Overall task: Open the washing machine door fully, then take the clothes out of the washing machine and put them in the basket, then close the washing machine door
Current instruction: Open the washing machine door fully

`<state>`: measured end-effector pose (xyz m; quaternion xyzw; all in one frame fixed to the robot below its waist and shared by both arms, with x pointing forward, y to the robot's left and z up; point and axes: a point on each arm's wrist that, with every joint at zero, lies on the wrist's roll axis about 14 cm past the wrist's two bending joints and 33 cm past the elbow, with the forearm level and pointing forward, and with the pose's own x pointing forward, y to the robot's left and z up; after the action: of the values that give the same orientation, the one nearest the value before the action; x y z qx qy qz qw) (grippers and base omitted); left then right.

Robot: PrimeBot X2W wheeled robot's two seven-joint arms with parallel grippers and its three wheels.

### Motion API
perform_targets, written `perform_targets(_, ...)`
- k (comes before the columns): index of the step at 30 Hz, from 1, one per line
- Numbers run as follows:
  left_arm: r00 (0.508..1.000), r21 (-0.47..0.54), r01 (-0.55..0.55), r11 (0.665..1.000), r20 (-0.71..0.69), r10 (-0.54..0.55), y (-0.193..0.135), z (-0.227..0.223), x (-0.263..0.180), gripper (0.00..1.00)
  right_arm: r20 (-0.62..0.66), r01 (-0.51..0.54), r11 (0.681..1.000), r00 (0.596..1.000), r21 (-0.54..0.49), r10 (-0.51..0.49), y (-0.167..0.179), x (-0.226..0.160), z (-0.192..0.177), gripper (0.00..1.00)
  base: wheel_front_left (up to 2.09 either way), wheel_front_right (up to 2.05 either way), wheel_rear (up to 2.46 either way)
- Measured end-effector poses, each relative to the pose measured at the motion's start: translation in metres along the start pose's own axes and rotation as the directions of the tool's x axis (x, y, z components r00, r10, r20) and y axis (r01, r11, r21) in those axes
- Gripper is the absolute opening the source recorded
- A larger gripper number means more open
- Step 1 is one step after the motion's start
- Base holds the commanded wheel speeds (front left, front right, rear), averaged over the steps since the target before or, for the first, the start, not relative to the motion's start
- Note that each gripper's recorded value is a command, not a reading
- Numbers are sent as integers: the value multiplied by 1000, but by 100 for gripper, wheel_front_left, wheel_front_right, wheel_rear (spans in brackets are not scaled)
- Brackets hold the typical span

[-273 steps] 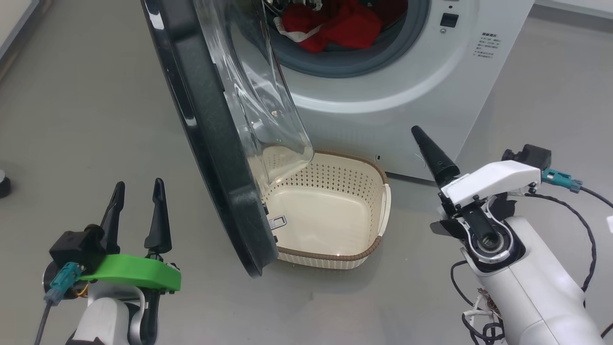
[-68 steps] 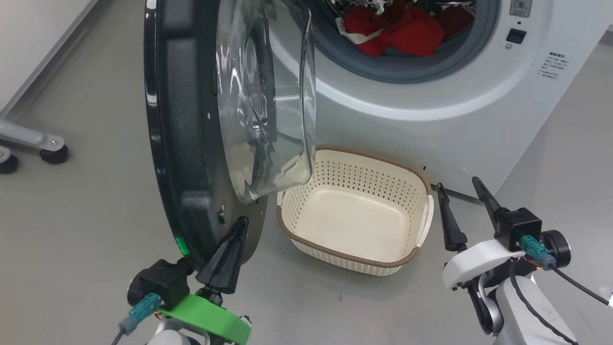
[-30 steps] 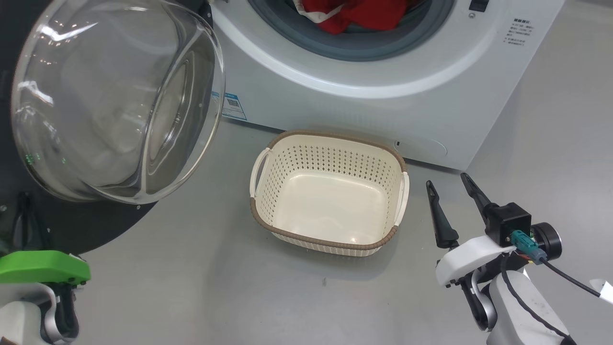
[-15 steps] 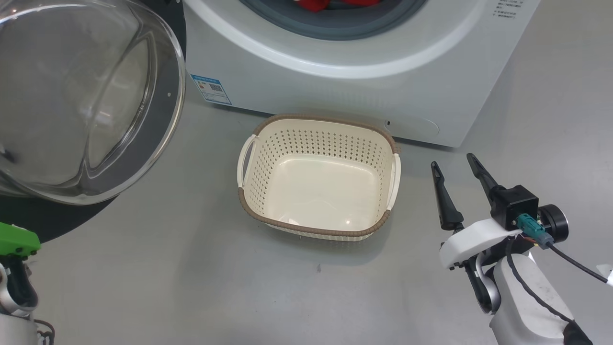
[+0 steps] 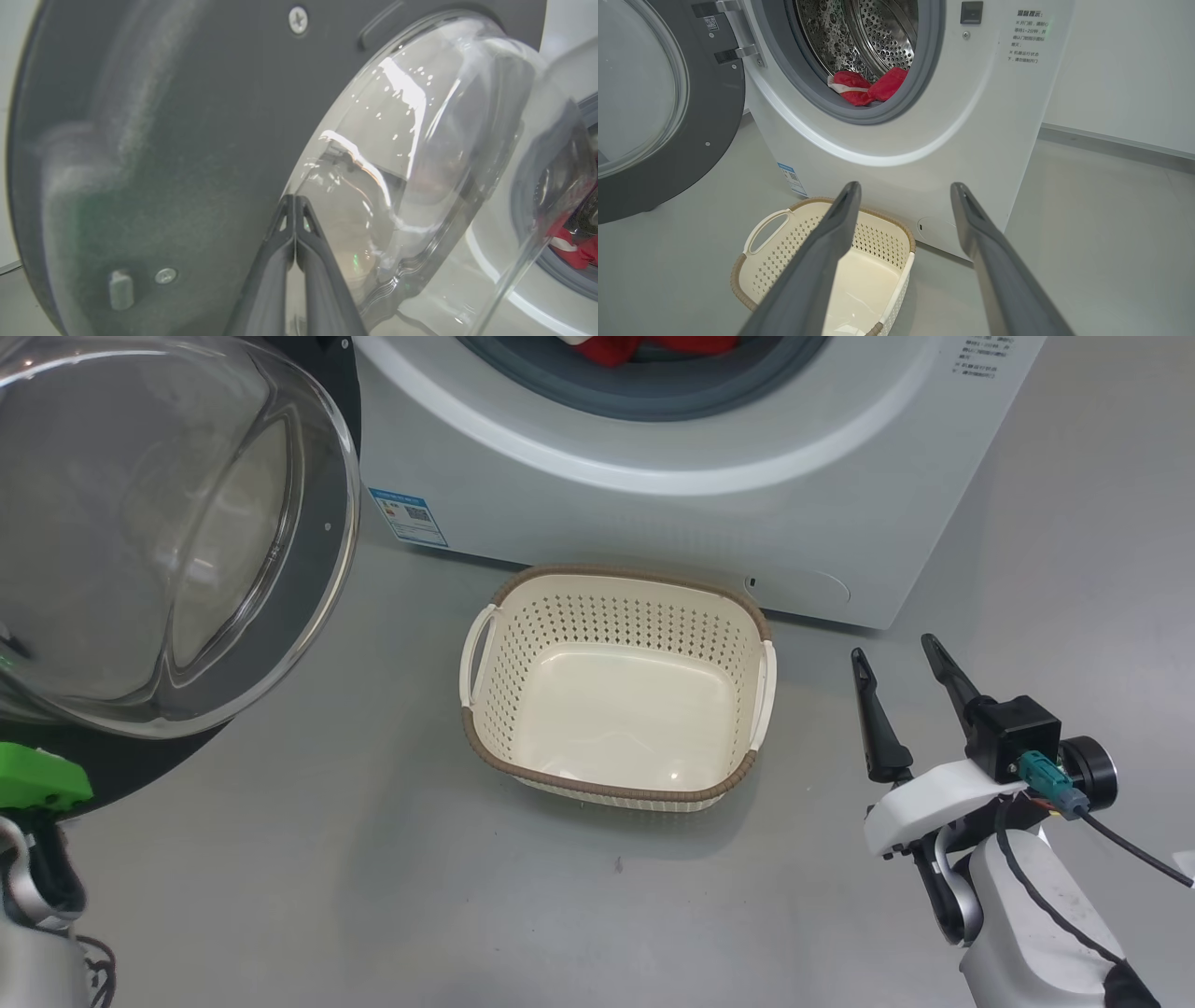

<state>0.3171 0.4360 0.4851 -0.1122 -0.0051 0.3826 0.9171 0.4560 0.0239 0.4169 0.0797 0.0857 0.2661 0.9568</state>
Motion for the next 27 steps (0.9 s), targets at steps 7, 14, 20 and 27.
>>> perform_targets(7, 994, -37, 111, 993, 23, -111, -37, -2, -18, 0, 22, 10, 1000, 1000, -9, -10, -1, -2, 11, 100, 0, 0, 0)
perform_targets(14, 985, -46, 172, 984, 16, -171, -52, -9, -35, 0, 41, 11, 1000, 999, -14, -11, 1, -7, 19, 100, 0, 0, 0)
perform_targets(20, 965, -83, 262, 961, 25, -261, -84, -12, -48, 0, 38, 32, 999, 999, -12, -32, -4, -16, 19, 100, 0, 0, 0)
perform_targets(27, 921, -64, 388, 919, -2, -389, -114, -24, -70, 1, 55, 54, 998, 997, -20, -53, -10, -24, 27, 100, 0, 0, 0)
